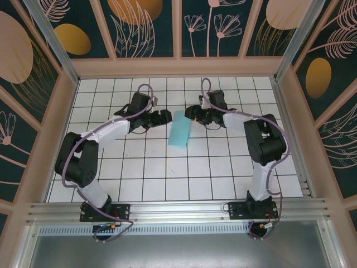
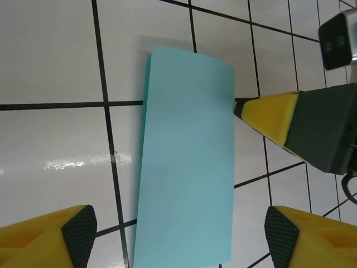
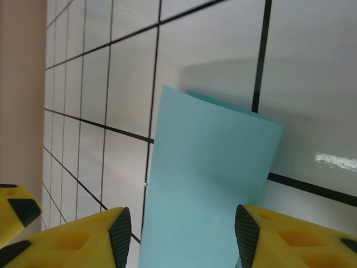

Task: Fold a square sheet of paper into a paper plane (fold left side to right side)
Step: Third fold the triangle at the center of the table.

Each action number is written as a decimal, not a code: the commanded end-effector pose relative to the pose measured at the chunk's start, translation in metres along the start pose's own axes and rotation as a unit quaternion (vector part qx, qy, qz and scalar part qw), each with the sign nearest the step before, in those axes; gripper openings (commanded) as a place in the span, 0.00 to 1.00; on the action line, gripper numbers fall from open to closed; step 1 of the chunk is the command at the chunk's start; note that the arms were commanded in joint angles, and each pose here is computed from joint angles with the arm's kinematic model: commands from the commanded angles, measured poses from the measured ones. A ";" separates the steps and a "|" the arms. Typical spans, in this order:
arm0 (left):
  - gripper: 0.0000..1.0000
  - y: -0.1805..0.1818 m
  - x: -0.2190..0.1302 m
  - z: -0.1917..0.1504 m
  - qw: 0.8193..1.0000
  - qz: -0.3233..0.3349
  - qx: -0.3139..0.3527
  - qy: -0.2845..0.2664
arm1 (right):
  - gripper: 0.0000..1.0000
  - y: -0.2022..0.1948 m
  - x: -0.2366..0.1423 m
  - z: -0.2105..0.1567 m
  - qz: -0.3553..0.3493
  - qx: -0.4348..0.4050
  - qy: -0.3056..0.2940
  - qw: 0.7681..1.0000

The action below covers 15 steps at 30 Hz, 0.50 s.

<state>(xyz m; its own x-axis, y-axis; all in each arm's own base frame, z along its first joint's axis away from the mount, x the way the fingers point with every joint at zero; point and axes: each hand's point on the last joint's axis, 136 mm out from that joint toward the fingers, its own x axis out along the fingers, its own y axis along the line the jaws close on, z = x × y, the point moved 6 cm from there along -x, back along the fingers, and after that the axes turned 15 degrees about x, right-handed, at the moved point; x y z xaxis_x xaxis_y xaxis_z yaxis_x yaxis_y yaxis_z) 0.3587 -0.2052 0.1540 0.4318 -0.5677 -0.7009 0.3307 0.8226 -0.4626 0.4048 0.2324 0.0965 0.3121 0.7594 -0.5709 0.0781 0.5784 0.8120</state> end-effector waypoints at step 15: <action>0.73 0.015 0.051 -0.008 0.999 -0.019 -0.014 0.041 | 0.45 -0.027 0.023 0.001 -0.070 -0.034 0.036 0.996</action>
<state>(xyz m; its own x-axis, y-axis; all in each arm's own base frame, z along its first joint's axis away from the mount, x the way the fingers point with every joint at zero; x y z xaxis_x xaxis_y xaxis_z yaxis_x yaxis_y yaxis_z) 0.3677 -0.2139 0.1037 0.3408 -0.5673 -0.7496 0.3013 0.8212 -0.4845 0.4129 0.2350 0.0757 0.2626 0.7322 -0.6285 0.0544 0.6391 0.7672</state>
